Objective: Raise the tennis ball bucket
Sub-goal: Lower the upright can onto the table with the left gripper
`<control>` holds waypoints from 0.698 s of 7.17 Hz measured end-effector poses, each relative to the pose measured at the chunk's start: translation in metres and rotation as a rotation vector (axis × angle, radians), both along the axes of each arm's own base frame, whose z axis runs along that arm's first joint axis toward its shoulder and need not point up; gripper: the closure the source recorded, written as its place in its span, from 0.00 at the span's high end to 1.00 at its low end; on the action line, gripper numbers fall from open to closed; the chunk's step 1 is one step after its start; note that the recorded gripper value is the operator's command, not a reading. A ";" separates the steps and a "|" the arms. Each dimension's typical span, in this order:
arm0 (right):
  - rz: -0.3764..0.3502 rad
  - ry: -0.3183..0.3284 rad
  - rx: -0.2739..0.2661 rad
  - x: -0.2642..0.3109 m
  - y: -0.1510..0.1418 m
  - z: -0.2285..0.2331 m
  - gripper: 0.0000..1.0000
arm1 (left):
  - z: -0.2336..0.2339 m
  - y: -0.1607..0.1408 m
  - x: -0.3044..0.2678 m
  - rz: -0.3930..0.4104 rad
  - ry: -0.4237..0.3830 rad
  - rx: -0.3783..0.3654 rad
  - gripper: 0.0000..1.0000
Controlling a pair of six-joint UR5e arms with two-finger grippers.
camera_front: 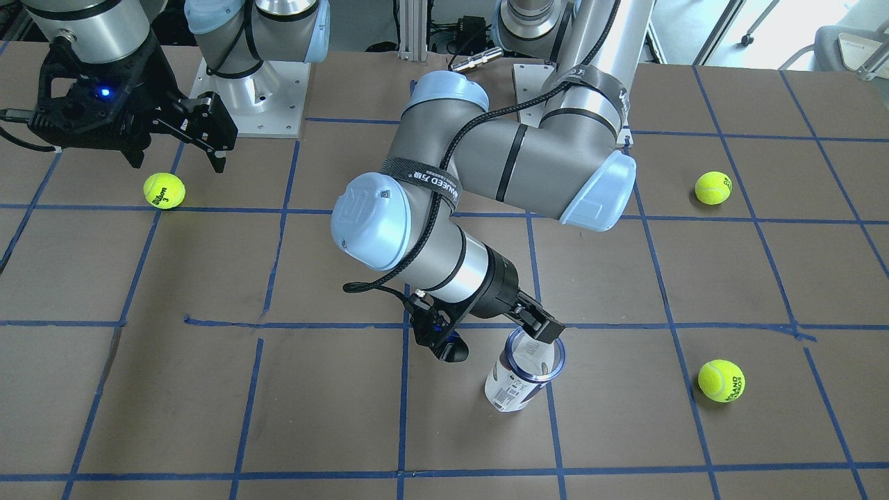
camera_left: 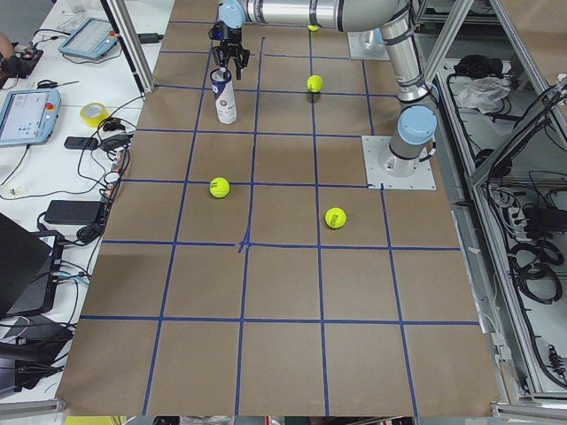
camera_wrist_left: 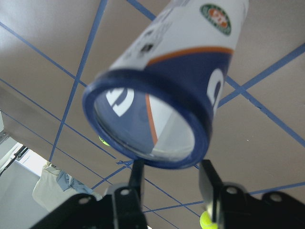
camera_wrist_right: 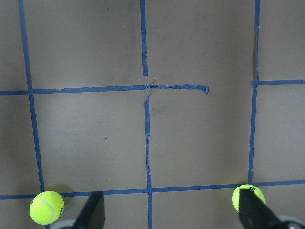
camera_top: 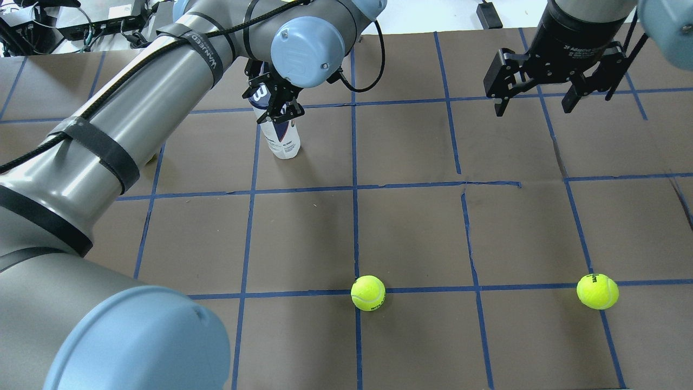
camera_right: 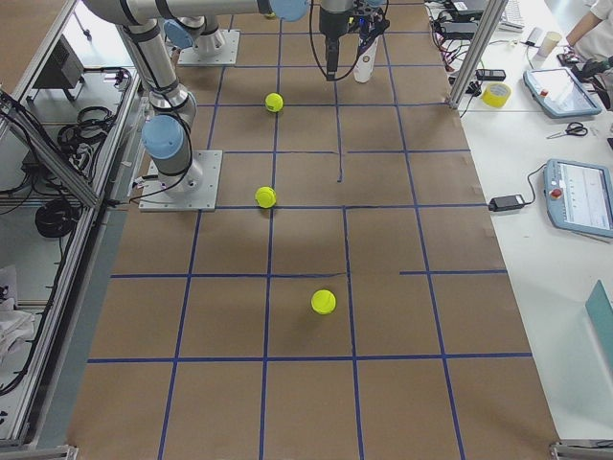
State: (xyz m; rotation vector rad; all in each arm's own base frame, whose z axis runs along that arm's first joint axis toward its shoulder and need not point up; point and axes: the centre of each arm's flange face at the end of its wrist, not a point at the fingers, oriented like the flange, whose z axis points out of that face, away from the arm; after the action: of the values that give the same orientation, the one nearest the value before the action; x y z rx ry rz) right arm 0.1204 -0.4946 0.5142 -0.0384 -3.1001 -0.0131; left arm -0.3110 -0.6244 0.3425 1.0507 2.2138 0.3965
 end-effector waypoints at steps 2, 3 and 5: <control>0.000 0.000 0.000 0.000 0.000 0.000 1.00 | 0.028 0.008 0.001 0.001 0.029 -0.030 0.87; 0.000 0.000 0.000 0.000 0.000 0.000 1.00 | 0.050 0.015 0.002 0.013 0.070 -0.056 0.97; 0.000 0.000 0.000 0.000 0.000 0.000 1.00 | 0.087 0.027 0.011 0.157 0.238 -0.131 1.00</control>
State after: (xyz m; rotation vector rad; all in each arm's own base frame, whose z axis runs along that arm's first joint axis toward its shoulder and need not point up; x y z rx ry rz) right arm 0.1203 -0.4946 0.5143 -0.0385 -3.1001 -0.0131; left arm -0.3002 -0.5978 0.4290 0.8961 2.5060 0.1979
